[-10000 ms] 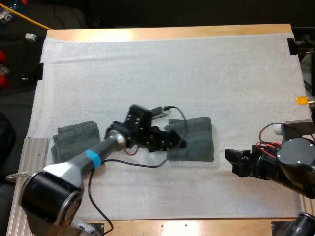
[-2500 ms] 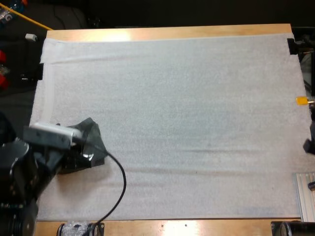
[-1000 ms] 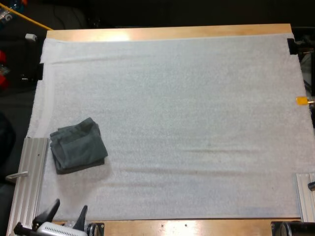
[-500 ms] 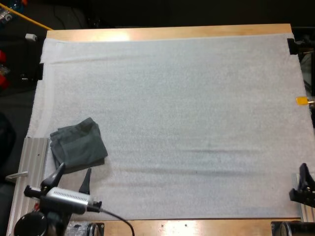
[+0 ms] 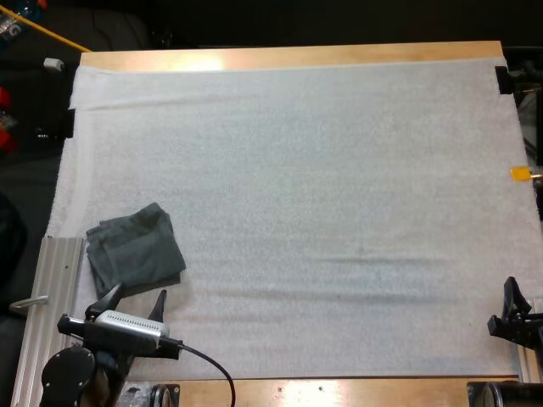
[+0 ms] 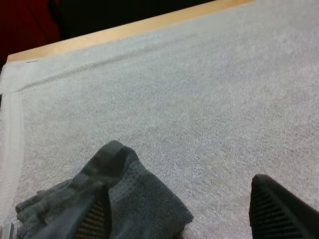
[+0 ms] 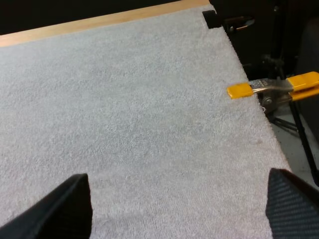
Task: Pick towel from pile, fold and stack
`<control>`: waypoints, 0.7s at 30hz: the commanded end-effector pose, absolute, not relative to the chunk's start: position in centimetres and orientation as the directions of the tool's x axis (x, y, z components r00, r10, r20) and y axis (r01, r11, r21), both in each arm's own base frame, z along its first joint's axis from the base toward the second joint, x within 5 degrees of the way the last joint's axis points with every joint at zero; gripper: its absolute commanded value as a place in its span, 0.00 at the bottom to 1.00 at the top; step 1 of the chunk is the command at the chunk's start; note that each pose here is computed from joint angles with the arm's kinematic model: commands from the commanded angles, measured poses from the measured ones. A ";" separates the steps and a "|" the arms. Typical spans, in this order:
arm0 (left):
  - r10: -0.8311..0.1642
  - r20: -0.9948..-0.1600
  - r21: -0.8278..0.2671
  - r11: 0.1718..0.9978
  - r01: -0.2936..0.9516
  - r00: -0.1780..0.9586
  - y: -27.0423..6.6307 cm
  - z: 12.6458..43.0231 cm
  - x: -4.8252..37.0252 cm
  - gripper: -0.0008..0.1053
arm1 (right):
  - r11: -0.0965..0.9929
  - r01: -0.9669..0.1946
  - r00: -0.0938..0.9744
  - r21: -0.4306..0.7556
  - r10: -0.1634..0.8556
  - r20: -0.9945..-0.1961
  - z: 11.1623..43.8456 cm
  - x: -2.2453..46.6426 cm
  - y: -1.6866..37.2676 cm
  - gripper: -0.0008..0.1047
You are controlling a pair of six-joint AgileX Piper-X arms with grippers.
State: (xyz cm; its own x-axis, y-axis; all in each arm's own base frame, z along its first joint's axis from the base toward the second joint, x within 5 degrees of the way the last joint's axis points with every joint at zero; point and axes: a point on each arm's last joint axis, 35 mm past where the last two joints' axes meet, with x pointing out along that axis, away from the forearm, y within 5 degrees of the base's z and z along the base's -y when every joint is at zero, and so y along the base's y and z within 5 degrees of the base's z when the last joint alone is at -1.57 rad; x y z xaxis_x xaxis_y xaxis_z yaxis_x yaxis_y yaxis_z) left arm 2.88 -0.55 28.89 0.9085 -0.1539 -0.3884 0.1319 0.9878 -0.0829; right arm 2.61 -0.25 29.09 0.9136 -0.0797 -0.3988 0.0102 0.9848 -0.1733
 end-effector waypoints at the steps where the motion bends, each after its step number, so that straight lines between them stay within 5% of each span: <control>1: -0.156 -0.393 -0.091 0.987 0.131 0.906 -0.6 29.0 3.1 0.55 | 0.985 0.002 0.913 -0.175 -0.073 -0.401 29.2 2.9 -0.2 0.67; 21: -0.210 -0.391 -0.091 0.978 0.190 0.896 -0.7 29.0 3.1 0.55 | 0.985 0.002 0.913 -0.175 -0.073 -0.401 29.2 2.9 -0.2 0.67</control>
